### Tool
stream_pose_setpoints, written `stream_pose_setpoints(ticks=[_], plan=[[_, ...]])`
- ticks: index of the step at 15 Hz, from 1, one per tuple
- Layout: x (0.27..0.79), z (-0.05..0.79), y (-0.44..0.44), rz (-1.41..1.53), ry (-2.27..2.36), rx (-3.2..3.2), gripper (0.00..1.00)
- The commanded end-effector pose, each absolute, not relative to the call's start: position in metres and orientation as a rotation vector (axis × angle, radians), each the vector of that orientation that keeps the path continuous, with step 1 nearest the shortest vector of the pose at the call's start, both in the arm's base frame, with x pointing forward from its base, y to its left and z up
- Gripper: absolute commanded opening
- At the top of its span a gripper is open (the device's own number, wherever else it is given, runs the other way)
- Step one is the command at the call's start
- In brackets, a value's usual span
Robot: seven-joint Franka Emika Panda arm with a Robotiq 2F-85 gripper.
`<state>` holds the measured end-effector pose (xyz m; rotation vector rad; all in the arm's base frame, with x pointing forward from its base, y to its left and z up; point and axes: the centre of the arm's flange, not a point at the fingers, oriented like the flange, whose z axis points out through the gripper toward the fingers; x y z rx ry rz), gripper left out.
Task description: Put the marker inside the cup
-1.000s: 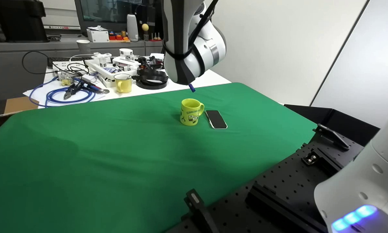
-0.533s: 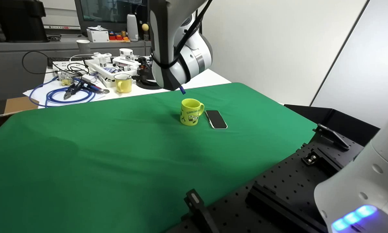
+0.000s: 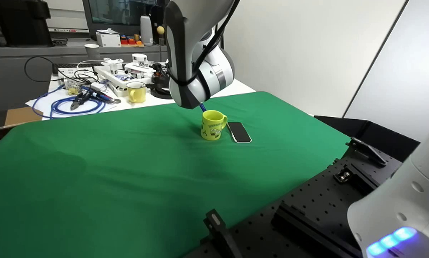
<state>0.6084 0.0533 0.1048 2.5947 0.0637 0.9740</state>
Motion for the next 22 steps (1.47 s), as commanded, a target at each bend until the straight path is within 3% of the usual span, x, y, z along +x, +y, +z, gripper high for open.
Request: stream_pose_setpoints(ticks=[1, 22], plan=[[0.604, 0.098, 0.045, 0.974, 0.035, 2.594, 0.04], [0.579, 0.124, 0.049, 0.896, 0.033, 2.536, 0.04]])
